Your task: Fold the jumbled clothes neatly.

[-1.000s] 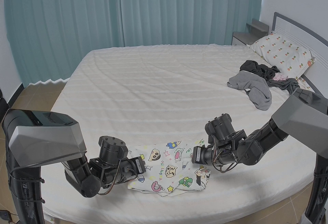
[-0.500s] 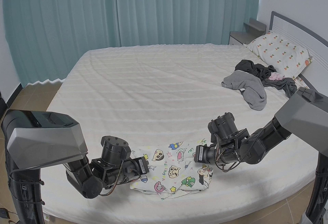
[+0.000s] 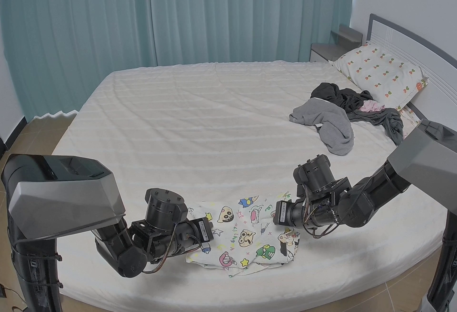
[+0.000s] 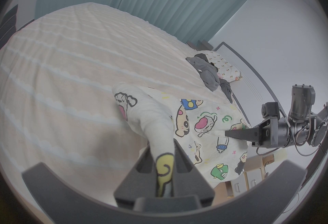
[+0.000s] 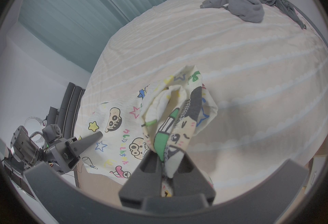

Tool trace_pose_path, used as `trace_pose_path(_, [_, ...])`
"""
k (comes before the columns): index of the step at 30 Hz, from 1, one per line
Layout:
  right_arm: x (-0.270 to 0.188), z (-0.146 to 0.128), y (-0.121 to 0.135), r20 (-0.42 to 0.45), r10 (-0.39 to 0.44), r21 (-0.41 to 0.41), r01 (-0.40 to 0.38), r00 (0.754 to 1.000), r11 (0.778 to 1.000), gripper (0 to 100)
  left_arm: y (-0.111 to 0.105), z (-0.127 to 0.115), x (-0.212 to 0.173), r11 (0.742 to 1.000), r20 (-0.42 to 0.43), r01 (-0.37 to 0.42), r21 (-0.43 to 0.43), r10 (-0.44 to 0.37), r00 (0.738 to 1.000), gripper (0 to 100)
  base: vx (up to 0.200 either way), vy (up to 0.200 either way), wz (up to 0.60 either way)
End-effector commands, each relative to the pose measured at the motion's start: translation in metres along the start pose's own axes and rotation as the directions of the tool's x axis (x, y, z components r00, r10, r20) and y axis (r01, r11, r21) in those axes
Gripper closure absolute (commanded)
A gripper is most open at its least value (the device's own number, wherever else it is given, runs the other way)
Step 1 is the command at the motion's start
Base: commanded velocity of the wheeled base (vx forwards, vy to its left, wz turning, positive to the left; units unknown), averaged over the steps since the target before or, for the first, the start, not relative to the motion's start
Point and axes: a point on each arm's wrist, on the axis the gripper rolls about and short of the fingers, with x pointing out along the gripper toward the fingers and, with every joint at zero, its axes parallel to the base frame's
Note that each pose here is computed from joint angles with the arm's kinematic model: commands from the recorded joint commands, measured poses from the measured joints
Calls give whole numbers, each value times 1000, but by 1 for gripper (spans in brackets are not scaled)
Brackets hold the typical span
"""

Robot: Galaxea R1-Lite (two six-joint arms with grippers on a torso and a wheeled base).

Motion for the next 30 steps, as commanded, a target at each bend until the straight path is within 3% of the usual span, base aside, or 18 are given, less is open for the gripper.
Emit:
trace_pose_path(1, [0, 0, -1, 0, -1, 2, 1, 1000, 1000, 100, -1, -2, 1, 1000, -6, 2, 2, -2, 1000, 100, 0, -200, 0])
trace_pose_path(18, [3, -2, -3, -6, -13, -6, 13, 1000, 1000, 100, -4, -6, 7, 1000, -16, 9, 6, -9, 1000, 100, 0, -200, 0])
trace_pose_path(30, [17, -9, -9, -33, -41, -21, 41, 999, 999, 100, 3, -13, 12, 1000, -39, -15, 3, 15, 999, 100, 0, 0, 0])
